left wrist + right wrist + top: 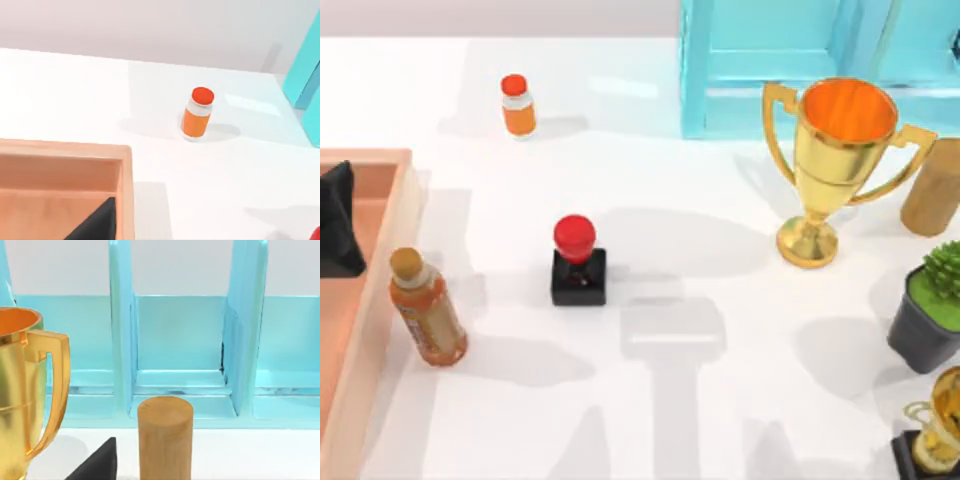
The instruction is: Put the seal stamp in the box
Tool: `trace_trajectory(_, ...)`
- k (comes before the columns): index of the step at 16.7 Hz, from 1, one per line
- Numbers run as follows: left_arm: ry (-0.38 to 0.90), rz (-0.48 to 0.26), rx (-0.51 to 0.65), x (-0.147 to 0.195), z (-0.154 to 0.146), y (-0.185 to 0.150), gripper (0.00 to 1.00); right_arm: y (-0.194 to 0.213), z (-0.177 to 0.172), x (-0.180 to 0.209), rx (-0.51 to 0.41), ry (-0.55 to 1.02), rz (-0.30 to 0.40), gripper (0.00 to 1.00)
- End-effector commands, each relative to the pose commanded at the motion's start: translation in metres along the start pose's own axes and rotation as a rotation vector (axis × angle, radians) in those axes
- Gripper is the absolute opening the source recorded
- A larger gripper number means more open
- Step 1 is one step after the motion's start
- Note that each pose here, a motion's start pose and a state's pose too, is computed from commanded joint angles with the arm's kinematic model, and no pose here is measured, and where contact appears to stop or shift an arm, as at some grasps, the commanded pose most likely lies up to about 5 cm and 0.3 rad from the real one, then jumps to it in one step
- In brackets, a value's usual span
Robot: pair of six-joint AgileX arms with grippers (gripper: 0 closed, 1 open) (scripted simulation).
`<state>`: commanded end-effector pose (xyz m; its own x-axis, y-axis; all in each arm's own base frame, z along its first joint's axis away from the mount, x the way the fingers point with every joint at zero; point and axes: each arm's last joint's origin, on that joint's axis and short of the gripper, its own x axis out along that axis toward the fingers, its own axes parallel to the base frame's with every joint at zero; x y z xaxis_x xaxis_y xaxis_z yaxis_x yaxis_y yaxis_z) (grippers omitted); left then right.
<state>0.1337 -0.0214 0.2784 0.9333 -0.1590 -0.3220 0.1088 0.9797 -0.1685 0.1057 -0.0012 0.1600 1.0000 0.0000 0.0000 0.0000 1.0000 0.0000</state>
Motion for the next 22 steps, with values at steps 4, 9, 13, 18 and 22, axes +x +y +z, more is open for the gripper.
trace_trajectory(4, 0.231, -0.019, -0.035, 0.037, 0.05, -0.02, 1.0, 0.0, 0.0, 0.0, 0.0, 0.0, 0.0, 1.0)
trace_trajectory(9, 0.599, 0.032, -0.03, 0.092, 0.056, -0.044, 1.0, 0.0, 0.0, 0.0, 0.0, 0.0, 0.0, 1.0)
trace_trajectory(13, 0.883, 0.102, -0.006, 0.153, 0.051, -0.069, 1.0, 0.0, 0.0, 0.0, 0.0, 0.0, 0.0, 1.0)
trace_trajectory(18, 1.145, 0.184, 0.02, 0.225, 0.035, -0.115, 1.0, 0.0, 0.0, 0.0, 0.0, 0.0, 0.0, 1.0)
trace_trajectory(22, 1.237, 0.219, 0.034, 0.252, 0.025, -0.144, 1.0, 0.0, 0.0, 0.0, 0.0, 0.0, 0.0, 1.0)
